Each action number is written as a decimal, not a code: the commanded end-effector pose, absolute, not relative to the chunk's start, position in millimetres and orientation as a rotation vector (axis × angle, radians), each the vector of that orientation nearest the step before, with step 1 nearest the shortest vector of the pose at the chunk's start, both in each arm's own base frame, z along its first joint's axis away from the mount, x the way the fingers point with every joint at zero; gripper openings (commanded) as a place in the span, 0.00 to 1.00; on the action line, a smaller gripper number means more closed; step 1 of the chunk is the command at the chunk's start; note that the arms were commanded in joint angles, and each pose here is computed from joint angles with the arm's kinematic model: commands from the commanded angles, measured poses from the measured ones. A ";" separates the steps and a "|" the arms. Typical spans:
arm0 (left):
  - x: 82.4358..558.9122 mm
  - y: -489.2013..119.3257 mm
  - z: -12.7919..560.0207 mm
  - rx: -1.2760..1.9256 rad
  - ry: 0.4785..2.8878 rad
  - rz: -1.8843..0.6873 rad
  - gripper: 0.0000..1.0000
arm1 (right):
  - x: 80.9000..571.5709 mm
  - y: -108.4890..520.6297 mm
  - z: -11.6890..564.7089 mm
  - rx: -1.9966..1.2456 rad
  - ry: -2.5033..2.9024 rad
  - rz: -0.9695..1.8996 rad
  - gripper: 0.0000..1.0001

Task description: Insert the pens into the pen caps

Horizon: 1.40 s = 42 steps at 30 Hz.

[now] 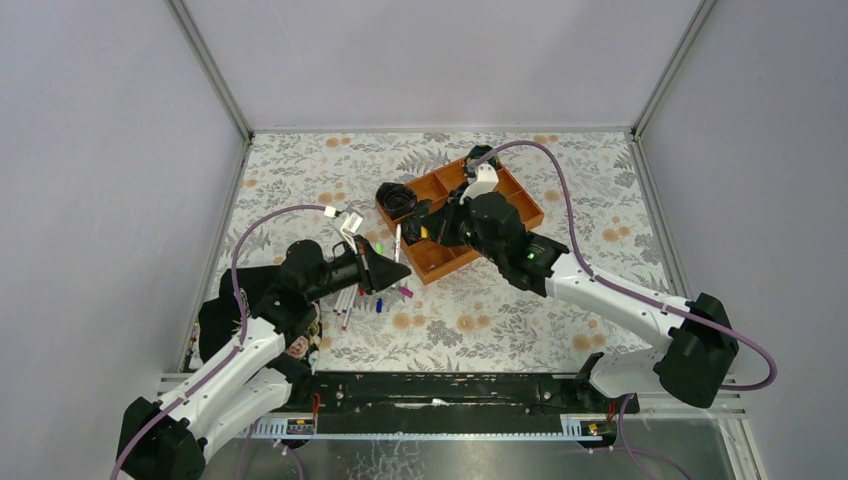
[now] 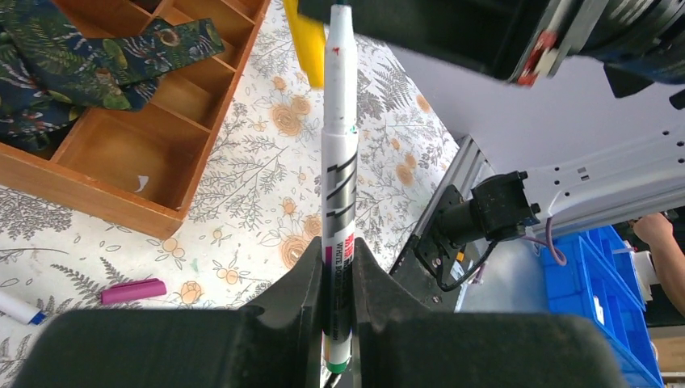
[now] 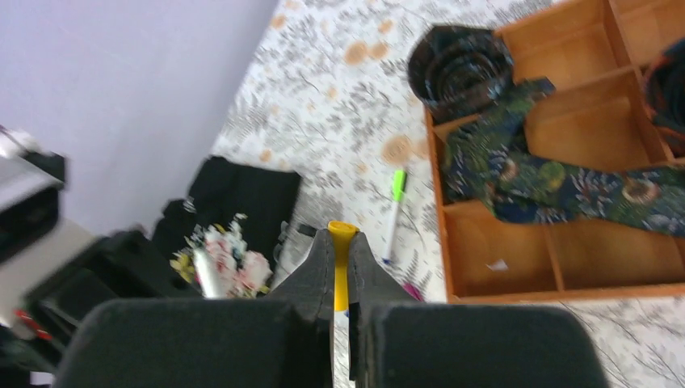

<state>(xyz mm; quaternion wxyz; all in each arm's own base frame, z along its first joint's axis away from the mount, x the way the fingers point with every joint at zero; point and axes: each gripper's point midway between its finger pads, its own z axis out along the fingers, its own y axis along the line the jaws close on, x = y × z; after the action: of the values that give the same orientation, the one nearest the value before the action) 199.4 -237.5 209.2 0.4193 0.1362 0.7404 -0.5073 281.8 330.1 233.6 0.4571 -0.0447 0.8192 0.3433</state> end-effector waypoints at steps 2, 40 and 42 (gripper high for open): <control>189.0 -246.8 225.8 0.422 1.765 -1.336 0.00 | 291.4 345.0 300.6 -0.008 1.801 1.055 0.00; 187.8 -247.3 224.4 0.422 1.783 -1.298 0.00 | 275.3 363.2 327.9 -0.048 1.738 1.249 0.00; 188.3 -246.6 224.7 0.419 1.782 -1.292 0.00 | 274.0 362.2 326.8 -0.047 1.739 1.252 0.00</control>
<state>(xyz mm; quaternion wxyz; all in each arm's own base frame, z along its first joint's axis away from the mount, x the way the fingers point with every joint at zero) 185.6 -246.7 211.1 0.4059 0.1574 0.7341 -0.5211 278.8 366.9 295.5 0.4608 -0.0232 0.7457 0.4806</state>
